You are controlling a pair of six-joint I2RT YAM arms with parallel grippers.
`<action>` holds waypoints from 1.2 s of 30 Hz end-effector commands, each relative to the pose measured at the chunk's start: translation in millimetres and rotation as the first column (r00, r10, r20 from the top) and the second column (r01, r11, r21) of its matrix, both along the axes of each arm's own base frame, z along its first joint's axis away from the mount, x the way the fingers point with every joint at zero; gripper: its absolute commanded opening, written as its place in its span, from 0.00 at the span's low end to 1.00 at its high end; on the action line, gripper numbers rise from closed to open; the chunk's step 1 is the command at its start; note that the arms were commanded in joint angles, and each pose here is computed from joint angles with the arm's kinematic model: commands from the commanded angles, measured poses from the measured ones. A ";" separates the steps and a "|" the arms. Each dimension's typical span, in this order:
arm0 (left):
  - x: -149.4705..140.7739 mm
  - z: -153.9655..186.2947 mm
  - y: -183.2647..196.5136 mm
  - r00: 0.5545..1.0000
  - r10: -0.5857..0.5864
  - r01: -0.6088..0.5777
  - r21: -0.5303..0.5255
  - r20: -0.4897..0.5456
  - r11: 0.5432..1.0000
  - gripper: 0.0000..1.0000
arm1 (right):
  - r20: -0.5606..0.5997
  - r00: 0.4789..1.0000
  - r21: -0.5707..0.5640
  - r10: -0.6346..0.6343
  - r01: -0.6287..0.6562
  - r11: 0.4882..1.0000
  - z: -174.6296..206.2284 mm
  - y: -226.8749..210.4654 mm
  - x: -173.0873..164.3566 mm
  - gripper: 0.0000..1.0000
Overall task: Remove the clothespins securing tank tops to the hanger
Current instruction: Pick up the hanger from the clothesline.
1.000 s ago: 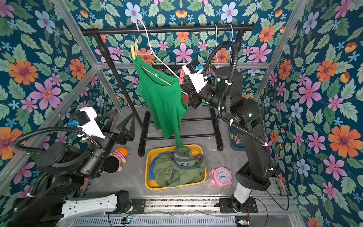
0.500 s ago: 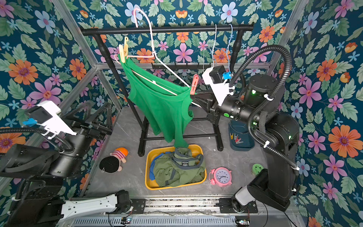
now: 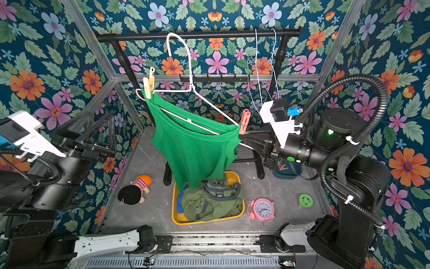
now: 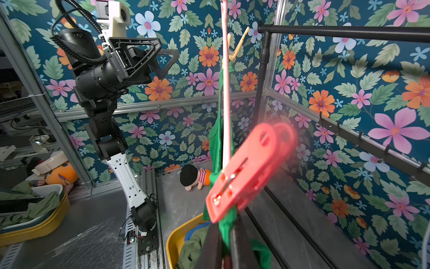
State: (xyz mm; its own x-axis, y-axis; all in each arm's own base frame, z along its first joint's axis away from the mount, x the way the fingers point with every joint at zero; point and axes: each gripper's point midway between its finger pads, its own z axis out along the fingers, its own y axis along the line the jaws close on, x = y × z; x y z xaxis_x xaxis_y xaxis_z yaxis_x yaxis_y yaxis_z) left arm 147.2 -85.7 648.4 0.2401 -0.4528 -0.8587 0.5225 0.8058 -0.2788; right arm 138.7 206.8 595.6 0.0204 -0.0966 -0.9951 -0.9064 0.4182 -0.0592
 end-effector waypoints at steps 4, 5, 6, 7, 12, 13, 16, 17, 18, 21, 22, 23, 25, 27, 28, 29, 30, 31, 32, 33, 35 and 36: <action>-0.5 2.2 -27.3 0.997 -0.071 0.073 0.086 -0.019 0.994 0.99 | -0.083 0.995 -0.055 0.057 -0.062 0.997 -28.7 7.4 -5.4 0.00; 0.5 0.5 -34.5 0.996 -0.080 0.082 0.107 -0.025 0.991 1.00 | -0.097 0.993 -0.064 0.063 -0.069 0.996 -34.8 7.9 -6.2 0.00; 1.9 -1.7 -40.8 0.996 -0.083 0.087 0.130 -0.032 0.988 0.99 | -0.106 0.992 -0.070 0.066 -0.074 0.995 -38.8 7.5 -7.7 0.00; 3.9 -4.4 -46.9 0.996 -0.083 0.089 0.154 -0.044 0.984 0.99 | -0.115 0.991 -0.073 0.065 -0.074 0.995 -43.2 7.0 -8.4 0.00; 10.5 -21.8 -73.8 0.991 -0.095 0.115 0.245 -0.091 0.963 1.00 | -0.147 0.986 -0.084 0.080 -0.093 0.992 -59.0 7.2 -12.4 0.00; 11.9 -26.3 -78.4 0.990 -0.096 0.120 0.258 -0.104 0.958 1.00 | -0.154 0.985 -0.088 0.081 -0.096 0.992 -61.1 8.0 -11.7 0.00; 13.9 -39.0 -88.6 0.985 -0.106 0.142 0.287 -0.138 0.947 1.00 | -0.165 0.981 -0.087 0.098 -0.114 0.990 -64.3 12.0 -11.2 0.00; 14.8 -44.4 -91.6 0.983 -0.107 0.148 0.293 -0.151 0.944 1.00 | -0.168 0.980 -0.087 0.103 -0.119 0.989 -65.0 13.3 -10.7 0.00; 15.5 -48.6 -93.0 0.981 -0.107 0.151 0.297 -0.159 0.943 1.00 | -0.165 0.980 -0.084 0.107 -0.122 0.989 -64.5 13.8 -10.8 0.00; 15.1 -61.0 -98.5 0.976 -0.121 0.172 0.309 -0.178 0.935 1.00 | -0.157 0.980 -0.075 0.121 -0.134 0.988 -63.6 15.8 -11.3 0.00; 14.6 -65.3 -100.9 0.974 -0.129 0.183 0.314 -0.185 0.932 0.99 | -0.153 0.980 -0.071 0.126 -0.138 0.988 -62.9 16.2 -11.9 0.00; 13.8 -69.2 -104.0 0.971 -0.139 0.196 0.320 -0.192 0.927 0.99 | -0.150 0.980 -0.066 0.132 -0.143 0.987 -62.0 16.5 -12.8 0.00; 13.8 -77.3 -110.0 0.967 -0.146 0.212 0.345 -0.206 0.914 1.00 | -0.151 0.977 -0.060 0.148 -0.159 0.986 -60.6 18.1 -14.6 0.00; 14.3 -83.7 -117.4 0.964 -0.152 0.226 0.372 -0.217 0.900 1.00 | -0.162 0.973 -0.060 0.162 -0.174 0.983 -61.4 19.9 -15.8 0.00; 14.9 -86.1 -121.3 0.963 -0.153 0.230 0.383 -0.221 0.895 1.00 | -0.165 0.972 -0.061 0.166 -0.178 0.982 -61.8 20.4 -15.8 0.00; 15.3 -87.6 -124.6 0.962 -0.156 0.235 0.388 -0.224 0.891 1.00 | -0.168 0.971 -0.063 0.168 -0.180 0.982 -63.1 21.1 -15.6 0.00; 14.9 -87.6 -126.8 0.961 -0.162 0.240 0.389 -0.223 0.889 1.00 | -0.171 0.971 -0.064 0.167 -0.180 0.982 -63.8 21.2 -15.3 0.00; 15.2 -88.3 -129.6 0.961 -0.166 0.244 0.390 -0.223 0.888 0.99 | -0.173 0.971 -0.067 0.167 -0.180 0.981 -64.7 21.2 -15.4 0.00; 14.8 -88.7 -131.5 0.960 -0.172 0.249 0.391 -0.222 0.886 1.00 | -0.174 0.971 -0.067 0.166 -0.180 0.981 -65.2 20.7 -15.8 0.00; 14.5 -88.7 -132.6 0.959 -0.176 0.253 0.391 -0.221 0.885 1.00 | -0.174 0.970 -0.067 0.168 -0.181 0.981 -65.8 21.1 -15.6 0.00; 14.2 -89.7 -133.5 0.959 -0.179 0.255 0.393 -0.219 0.884 0.99 | -0.173 0.969 -0.062 0.176 -0.189 0.980 -65.5 21.6 -17.0 0.00; 14.4 -89.9 -133.1 0.960 -0.177 0.252 0.394 -0.218 0.884 0.99 | -0.175 0.968 -0.062 0.181 -0.194 0.979 -66.0 22.2 -17.3 0.00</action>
State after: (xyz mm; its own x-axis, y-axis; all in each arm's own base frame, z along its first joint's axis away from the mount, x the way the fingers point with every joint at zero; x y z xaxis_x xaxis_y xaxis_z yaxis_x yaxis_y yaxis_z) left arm 163.7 -219.9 553.8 0.0009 -0.0551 -0.9985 0.6620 0.7484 -0.0407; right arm 124.9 225.1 516.7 -0.1662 -0.2236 -0.9604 -0.9554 0.2778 0.1006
